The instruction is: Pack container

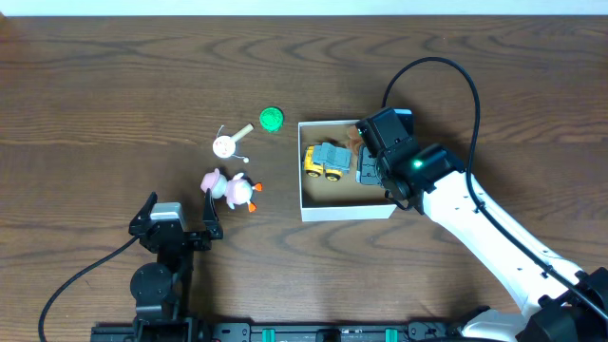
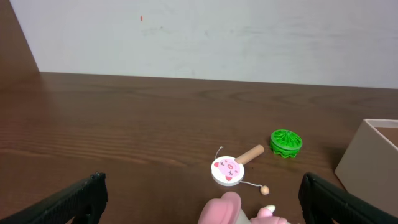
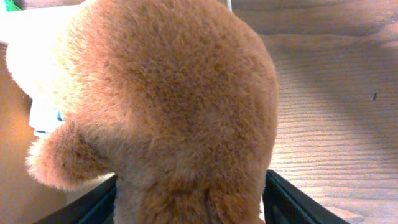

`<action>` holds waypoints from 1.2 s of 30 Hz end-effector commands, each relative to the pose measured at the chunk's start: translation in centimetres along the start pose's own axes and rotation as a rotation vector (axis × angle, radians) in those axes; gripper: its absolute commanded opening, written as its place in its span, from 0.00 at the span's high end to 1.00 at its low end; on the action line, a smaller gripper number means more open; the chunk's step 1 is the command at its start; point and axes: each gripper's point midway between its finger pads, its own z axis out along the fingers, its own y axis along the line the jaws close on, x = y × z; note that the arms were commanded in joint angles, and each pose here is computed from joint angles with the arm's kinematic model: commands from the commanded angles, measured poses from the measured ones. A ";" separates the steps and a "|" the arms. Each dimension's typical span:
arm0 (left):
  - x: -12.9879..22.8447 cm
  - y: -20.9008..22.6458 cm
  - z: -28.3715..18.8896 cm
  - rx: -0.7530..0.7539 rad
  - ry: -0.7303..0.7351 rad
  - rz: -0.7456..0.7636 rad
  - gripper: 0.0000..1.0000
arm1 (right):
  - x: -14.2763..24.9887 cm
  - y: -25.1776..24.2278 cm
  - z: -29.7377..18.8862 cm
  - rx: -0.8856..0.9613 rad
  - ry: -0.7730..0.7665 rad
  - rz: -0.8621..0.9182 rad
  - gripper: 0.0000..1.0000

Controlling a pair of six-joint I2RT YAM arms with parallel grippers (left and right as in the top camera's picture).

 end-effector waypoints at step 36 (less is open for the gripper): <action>1.6 -0.1 0.1 0.005 0.054 -0.001 0.02 | -2.3 1.5 0.1 -0.031 -0.094 -0.186 0.64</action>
